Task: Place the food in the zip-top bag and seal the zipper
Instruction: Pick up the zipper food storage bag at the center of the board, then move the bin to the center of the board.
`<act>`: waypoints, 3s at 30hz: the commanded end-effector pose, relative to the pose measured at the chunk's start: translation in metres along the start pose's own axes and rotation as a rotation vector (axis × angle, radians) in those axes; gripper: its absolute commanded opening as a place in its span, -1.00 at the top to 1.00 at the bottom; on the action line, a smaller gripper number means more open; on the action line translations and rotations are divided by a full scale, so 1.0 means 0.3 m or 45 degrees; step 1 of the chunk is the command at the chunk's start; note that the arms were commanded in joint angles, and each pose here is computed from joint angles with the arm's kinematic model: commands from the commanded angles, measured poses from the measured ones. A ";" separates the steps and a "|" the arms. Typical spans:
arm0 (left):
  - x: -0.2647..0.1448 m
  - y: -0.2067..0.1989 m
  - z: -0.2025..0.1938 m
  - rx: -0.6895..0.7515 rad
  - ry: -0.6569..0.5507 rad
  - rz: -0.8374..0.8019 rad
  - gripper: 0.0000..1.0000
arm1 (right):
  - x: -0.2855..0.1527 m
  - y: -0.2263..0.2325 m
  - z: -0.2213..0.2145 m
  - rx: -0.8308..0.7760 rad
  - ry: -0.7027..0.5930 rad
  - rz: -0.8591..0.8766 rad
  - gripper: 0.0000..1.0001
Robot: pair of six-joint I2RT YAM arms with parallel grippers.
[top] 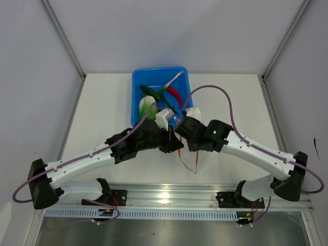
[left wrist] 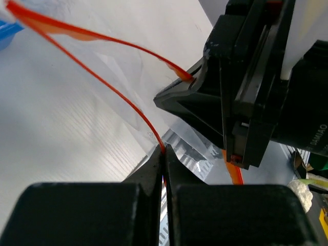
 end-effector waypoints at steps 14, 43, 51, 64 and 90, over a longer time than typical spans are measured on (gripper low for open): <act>0.047 -0.163 0.121 0.179 -0.066 -0.103 0.05 | -0.204 -0.392 0.039 0.320 -0.158 -0.326 1.00; 0.278 0.326 0.561 -0.113 -0.070 0.313 0.46 | 0.043 -0.684 0.275 0.496 -0.202 -0.289 1.00; 0.340 0.467 0.458 -0.162 0.009 0.409 0.46 | 0.070 -0.694 0.275 0.477 -0.186 -0.299 1.00; 0.302 0.561 0.280 -0.252 0.069 0.465 0.53 | 0.123 -0.714 0.259 0.458 -0.142 -0.328 1.00; 0.036 0.559 0.637 -0.071 -0.303 0.895 -0.99 | 0.148 -0.694 0.212 0.441 -0.109 -0.301 1.00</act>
Point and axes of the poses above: each gripper's point midway between its finger pads, its own x axis out along the fingers, its own y axis along the line the jaws close on, z = x × y, the point moved 1 cm from there along -x, back along the fingers, and after that the axes turned 12 degrees about -x, right-handed, at the moved point
